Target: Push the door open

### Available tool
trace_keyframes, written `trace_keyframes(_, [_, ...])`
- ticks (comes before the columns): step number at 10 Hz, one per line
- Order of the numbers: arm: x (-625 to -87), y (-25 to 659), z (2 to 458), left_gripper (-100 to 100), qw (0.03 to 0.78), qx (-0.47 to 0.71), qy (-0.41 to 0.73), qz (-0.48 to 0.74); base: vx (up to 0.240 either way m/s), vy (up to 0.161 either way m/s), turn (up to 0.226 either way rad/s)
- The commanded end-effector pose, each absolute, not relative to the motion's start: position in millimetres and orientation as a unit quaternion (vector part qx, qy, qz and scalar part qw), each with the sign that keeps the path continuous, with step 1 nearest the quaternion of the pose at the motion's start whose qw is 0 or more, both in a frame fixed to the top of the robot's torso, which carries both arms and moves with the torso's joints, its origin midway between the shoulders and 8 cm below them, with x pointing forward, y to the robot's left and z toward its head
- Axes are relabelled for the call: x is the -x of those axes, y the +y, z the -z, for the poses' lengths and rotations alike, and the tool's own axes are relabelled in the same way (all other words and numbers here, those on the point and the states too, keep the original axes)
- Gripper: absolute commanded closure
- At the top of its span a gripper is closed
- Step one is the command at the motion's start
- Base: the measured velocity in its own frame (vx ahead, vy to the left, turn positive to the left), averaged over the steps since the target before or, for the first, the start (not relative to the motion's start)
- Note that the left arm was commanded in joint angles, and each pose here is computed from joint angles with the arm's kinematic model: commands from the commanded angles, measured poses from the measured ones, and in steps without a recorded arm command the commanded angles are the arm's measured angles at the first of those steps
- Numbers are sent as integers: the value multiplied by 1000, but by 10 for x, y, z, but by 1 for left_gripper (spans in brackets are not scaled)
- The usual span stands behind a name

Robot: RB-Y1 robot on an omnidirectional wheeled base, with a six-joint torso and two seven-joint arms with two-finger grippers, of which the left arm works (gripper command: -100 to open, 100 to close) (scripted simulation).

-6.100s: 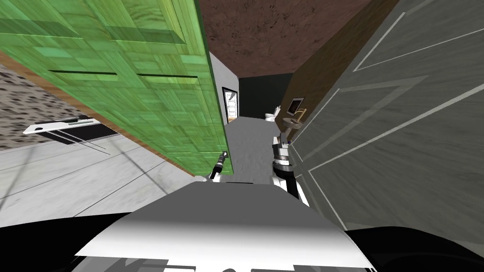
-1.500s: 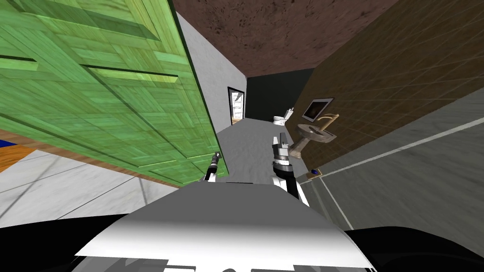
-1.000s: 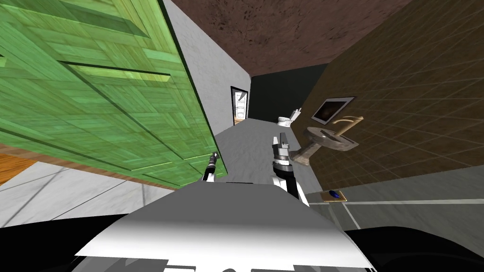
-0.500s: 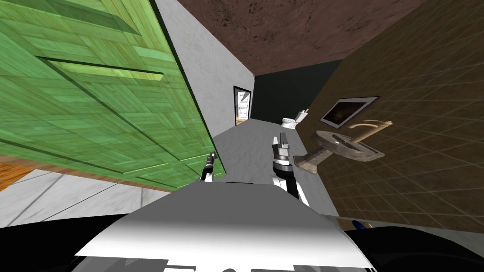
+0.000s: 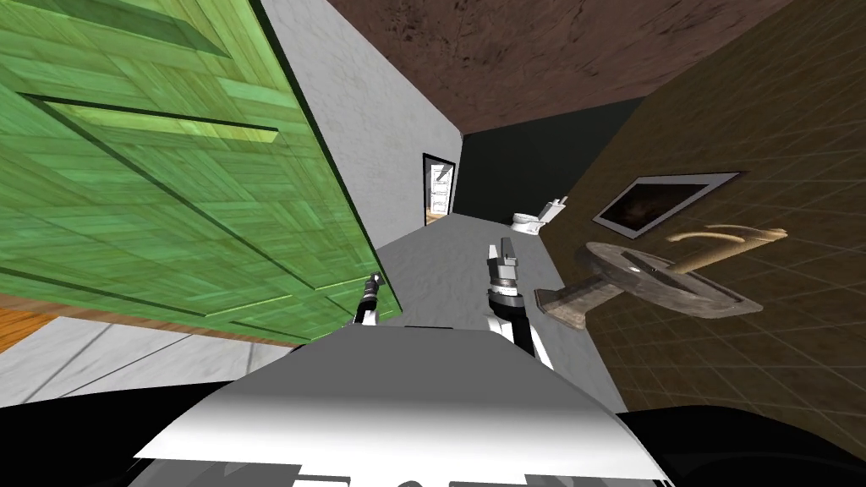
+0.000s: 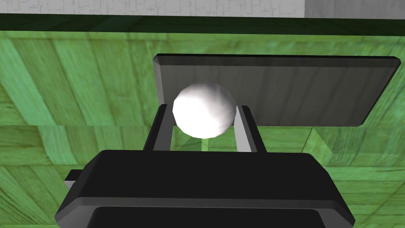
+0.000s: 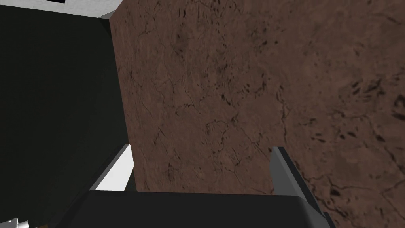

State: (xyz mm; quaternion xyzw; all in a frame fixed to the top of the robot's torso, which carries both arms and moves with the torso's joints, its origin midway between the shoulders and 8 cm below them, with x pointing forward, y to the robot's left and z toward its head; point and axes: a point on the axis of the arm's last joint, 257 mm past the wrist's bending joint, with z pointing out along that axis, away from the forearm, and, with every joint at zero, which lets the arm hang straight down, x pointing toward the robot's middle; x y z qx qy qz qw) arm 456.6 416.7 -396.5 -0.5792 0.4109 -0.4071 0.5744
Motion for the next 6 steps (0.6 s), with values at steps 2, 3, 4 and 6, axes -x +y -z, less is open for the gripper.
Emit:
trace_keyframes(2, [-4533,4332,3919,100,583,582,401,400,206,-75,83])
trace_keyframes(3, [-4524,4361,3916,100,584,584,399,399,169,-73,78])
trace_keyframes(4, [-4507,4332,3951,100,581,585,402,398,71,-25,38])
trace_keyframes(6, [-4451,4490,3931,100,590,591,390,388,186,-6,45])
